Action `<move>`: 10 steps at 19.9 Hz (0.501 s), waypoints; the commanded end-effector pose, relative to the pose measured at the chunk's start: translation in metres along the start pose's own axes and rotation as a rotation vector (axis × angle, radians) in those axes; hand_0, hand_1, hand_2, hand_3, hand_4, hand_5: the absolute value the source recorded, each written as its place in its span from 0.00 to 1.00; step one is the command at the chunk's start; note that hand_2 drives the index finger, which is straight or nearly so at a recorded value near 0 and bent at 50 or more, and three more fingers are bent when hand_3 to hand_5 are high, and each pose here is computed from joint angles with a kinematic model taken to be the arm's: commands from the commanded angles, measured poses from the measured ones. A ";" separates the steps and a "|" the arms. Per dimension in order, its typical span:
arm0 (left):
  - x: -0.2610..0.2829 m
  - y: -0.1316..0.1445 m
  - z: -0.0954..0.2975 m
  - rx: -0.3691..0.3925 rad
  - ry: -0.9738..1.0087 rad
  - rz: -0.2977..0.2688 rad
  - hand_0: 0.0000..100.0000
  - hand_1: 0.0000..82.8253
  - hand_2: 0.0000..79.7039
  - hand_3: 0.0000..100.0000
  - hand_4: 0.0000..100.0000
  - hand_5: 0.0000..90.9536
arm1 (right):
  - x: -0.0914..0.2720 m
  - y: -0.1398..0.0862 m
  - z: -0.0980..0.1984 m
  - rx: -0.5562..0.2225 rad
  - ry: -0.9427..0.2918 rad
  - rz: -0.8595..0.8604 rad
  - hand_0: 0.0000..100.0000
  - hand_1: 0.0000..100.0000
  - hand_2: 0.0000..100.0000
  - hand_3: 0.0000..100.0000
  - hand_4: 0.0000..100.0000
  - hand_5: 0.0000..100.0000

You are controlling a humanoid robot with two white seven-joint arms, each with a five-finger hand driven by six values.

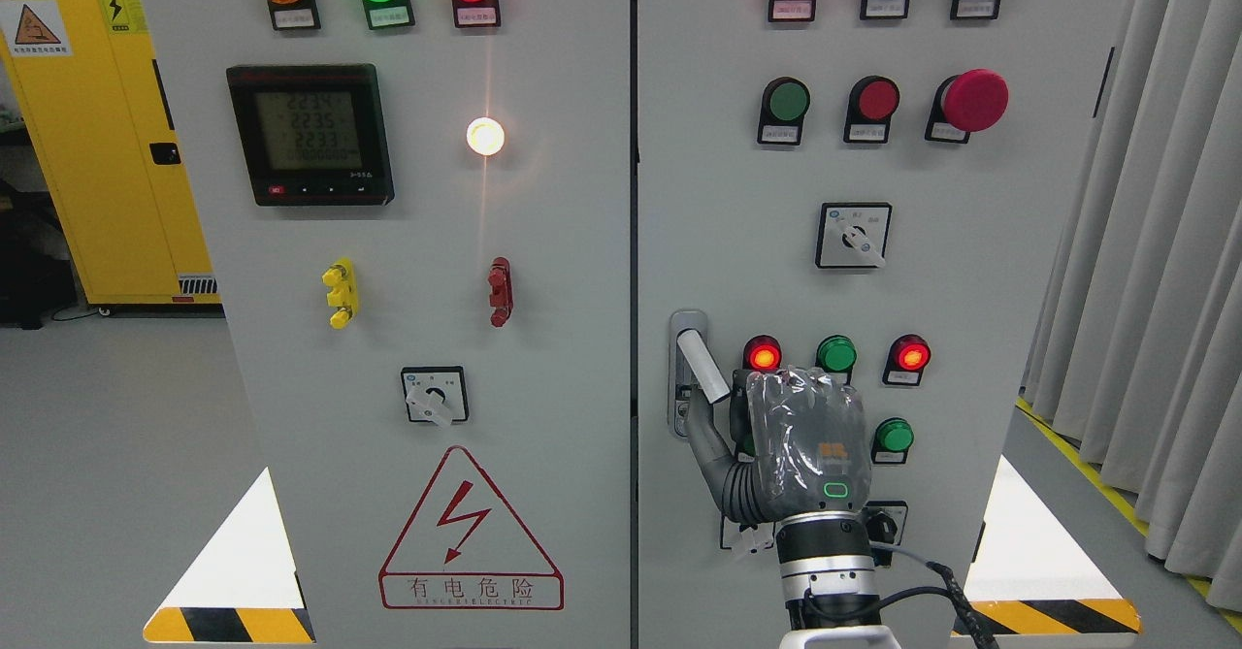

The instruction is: Release door handle

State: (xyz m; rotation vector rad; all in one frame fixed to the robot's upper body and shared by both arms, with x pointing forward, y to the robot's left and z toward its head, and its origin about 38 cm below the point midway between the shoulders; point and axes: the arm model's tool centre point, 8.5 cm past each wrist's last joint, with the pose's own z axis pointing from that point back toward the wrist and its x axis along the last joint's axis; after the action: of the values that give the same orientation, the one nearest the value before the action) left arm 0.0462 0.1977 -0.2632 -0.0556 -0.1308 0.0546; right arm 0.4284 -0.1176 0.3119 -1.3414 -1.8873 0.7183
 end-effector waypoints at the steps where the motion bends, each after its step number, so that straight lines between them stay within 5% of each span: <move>1: 0.000 0.000 0.000 0.000 -0.001 0.000 0.12 0.67 0.00 0.00 0.00 0.00 | 0.000 -0.002 0.000 -0.005 0.000 -0.001 0.68 0.35 0.90 1.00 1.00 1.00; 10: 0.000 0.000 0.000 0.000 -0.001 0.000 0.12 0.67 0.00 0.00 0.00 0.00 | -0.006 -0.006 -0.002 -0.016 0.013 0.003 0.68 0.34 0.90 1.00 1.00 1.00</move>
State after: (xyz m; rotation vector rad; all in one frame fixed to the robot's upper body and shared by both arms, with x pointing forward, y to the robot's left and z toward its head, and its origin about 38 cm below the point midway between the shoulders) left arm 0.0462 0.1977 -0.2632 -0.0555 -0.1308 0.0546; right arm 0.4275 -0.1199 0.3138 -1.3467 -1.8887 0.7081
